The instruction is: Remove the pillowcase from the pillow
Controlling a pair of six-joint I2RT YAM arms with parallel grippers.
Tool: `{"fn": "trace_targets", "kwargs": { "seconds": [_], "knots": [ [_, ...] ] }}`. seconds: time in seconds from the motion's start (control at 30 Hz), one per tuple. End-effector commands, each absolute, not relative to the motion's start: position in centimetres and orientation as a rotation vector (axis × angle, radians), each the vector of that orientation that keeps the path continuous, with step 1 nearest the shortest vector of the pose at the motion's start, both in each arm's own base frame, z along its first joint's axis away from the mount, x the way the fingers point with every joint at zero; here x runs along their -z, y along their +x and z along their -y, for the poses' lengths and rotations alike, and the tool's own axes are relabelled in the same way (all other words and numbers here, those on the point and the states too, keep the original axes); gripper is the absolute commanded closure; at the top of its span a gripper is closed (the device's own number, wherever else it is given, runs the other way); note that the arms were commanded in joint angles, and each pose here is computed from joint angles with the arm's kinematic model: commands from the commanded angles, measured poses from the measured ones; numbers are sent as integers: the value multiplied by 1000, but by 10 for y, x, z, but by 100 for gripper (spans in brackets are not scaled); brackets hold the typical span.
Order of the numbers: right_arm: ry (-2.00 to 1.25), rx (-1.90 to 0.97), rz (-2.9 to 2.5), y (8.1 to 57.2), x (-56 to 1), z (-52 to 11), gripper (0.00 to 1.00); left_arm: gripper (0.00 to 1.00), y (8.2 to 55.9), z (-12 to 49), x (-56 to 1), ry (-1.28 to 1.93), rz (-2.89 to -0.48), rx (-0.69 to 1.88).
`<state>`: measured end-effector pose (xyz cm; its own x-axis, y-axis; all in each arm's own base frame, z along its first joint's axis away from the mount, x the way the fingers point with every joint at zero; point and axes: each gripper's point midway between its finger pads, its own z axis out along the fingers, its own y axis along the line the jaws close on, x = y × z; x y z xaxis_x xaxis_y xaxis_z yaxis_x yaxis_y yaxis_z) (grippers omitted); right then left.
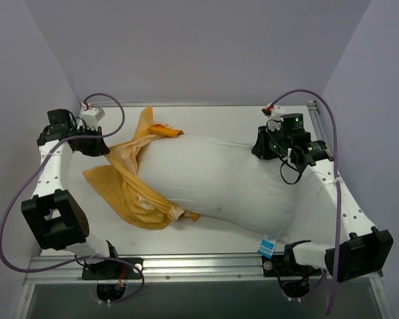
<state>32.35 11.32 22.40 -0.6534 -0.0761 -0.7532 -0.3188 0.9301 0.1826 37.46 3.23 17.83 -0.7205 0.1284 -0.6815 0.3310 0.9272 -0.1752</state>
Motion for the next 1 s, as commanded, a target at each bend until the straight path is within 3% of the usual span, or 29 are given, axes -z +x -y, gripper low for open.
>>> {"fn": "trace_targets", "kwargs": {
  "seconds": [0.0, 0.23, 0.33, 0.47, 0.57, 0.6, 0.73, 0.97],
  "knots": [
    [57, 347, -2172, 319, -276, 38, 100, 98, 389, -205, -223, 99, -2302, -453],
    [78, 385, -2112, 319, -303, 46, 100, 98, 382, -237, -230, 27, -2307, -493],
    [32, 274, -2162, 323, -281, 28, 100, 97, 377, -210, -230, 118, -2287, -344],
    [-54, -83, -2231, 325, -238, -40, 100, 81, 375, -120, -235, 344, -2245, -139],
    [-67, -122, -2237, 323, -218, -66, 100, 39, 379, -53, -231, 516, -2239, 6],
    [-58, -129, -2231, 326, -216, -68, 100, 2, 374, -23, -228, 589, -2246, 126],
    [-15, -81, -2275, 338, -194, -55, 100, 6, 364, 11, -250, 673, -2224, 350],
    [12, 5, -2303, 359, -177, -39, 100, 6, 315, 21, -286, 771, -2197, 384]
  ]
}}
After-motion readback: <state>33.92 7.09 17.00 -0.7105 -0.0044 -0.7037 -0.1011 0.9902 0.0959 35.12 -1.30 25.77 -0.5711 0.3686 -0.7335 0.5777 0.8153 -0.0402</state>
